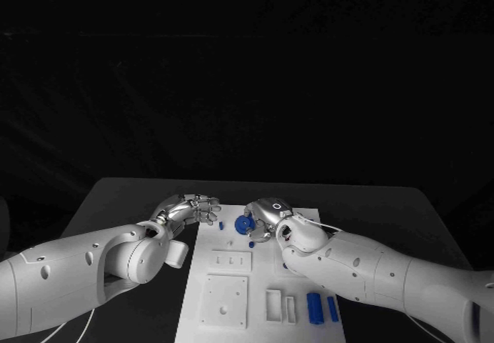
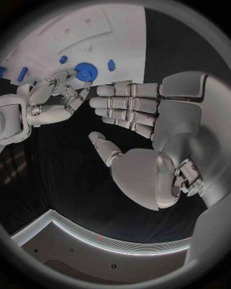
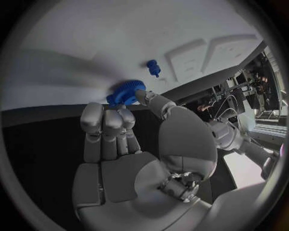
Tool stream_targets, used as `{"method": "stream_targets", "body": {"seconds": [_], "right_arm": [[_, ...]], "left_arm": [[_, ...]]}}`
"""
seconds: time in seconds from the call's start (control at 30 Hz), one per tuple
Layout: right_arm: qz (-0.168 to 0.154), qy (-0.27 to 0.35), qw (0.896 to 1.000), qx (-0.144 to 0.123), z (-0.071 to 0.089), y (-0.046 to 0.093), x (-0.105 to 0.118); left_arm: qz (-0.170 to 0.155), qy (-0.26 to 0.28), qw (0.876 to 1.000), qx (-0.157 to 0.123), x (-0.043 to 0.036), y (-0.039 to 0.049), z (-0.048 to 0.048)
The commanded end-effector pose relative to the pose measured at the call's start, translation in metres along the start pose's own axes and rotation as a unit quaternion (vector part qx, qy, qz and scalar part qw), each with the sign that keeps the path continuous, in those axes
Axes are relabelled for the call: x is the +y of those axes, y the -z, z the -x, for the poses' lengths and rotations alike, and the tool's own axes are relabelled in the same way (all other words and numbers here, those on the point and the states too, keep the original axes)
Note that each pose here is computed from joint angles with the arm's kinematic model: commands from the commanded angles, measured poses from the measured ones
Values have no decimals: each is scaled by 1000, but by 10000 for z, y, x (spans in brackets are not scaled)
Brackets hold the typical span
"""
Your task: Assemble the parts on the task board
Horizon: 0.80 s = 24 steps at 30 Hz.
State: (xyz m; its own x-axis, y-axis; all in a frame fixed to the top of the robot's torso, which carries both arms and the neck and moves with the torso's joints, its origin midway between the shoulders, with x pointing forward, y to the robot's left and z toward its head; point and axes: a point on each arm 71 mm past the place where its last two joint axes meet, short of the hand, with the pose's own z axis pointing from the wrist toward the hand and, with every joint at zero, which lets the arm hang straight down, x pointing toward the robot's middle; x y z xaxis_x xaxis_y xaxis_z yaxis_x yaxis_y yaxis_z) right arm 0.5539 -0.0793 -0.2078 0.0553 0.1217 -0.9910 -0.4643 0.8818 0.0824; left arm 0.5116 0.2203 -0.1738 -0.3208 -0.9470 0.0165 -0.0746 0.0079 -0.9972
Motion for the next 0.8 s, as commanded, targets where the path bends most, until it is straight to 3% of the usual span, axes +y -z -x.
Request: {"method": "stream_targets", "body": {"seconds": [0.03, 0.1, 0.2, 0.8], "right_arm": [[-6, -12, 999, 30, -54, 8, -14], [-17, -41, 998, 53, -88, 13, -46], [-23, -48, 997, 61, -100, 18, -74], [-32, -60, 997, 32, -45, 73, -175]], "left_arm": [[-4, 2, 1000, 6, -13, -4, -20], [-3, 3, 1000, 8, -10, -3, -22], [1, 4, 1000, 12, -5, -1, -23], [1, 2, 1000, 6, -6, 11, 7]]}}
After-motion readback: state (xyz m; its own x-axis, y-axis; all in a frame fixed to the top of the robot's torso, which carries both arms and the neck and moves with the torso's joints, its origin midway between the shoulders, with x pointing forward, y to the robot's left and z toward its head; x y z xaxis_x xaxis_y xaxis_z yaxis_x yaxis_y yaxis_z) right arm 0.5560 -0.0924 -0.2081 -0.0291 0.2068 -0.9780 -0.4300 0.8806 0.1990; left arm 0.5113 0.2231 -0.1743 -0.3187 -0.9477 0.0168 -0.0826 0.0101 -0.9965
